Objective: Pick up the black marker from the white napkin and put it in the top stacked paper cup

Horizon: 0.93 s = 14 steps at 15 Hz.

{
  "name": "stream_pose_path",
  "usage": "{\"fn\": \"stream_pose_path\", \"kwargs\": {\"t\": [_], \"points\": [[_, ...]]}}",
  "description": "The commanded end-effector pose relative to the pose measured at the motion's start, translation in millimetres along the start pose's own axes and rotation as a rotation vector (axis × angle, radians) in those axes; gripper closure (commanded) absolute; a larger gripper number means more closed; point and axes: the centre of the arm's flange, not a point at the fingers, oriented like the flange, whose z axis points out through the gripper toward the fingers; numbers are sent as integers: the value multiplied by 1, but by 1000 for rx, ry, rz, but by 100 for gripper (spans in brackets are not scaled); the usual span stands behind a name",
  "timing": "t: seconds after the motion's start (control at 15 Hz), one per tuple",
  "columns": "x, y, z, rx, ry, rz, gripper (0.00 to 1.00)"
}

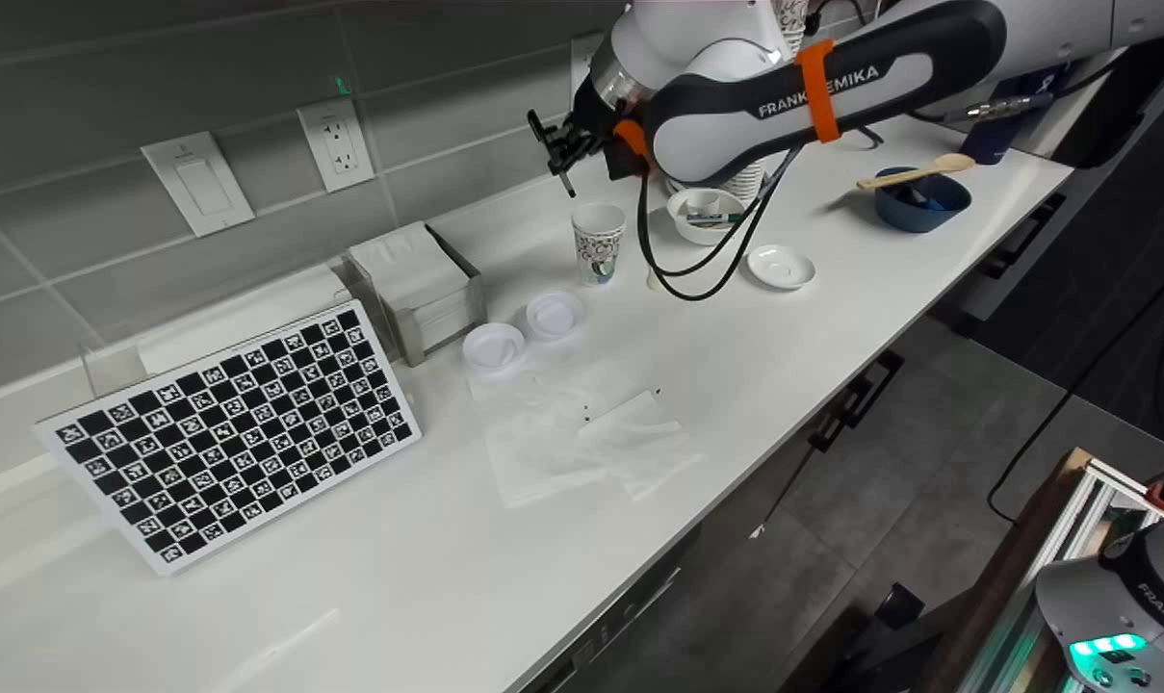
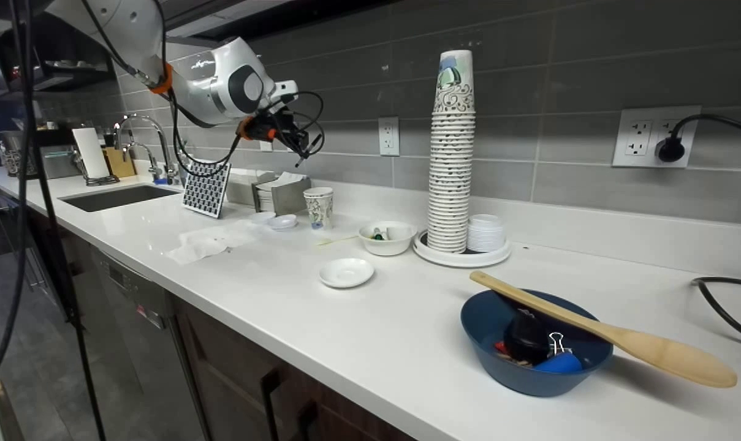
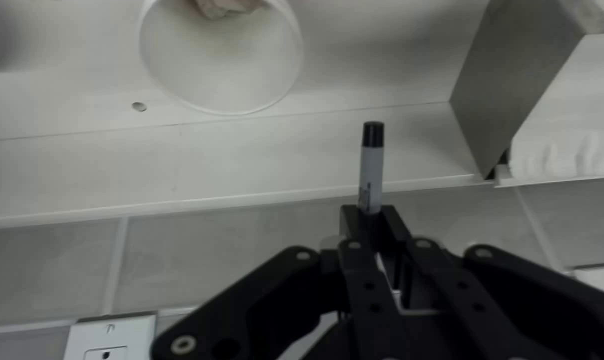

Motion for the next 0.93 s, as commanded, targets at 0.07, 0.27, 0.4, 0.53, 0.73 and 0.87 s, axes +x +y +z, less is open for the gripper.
{"fn": "stream_pose_path", "kwargs": {"t": [0.07, 0.27, 0.4, 0.53, 0.73, 0.87], "points": [[1, 22, 2, -133, 13, -38, 97], [-7, 36, 0, -141, -34, -56, 97], [-15, 36, 2, -130, -57, -61, 97], [-21, 32, 8, -112, -55, -61, 97], [-21, 33, 20, -130, -13, -27, 97], [-18, 36, 22, -142, 7, -6, 97]]}}
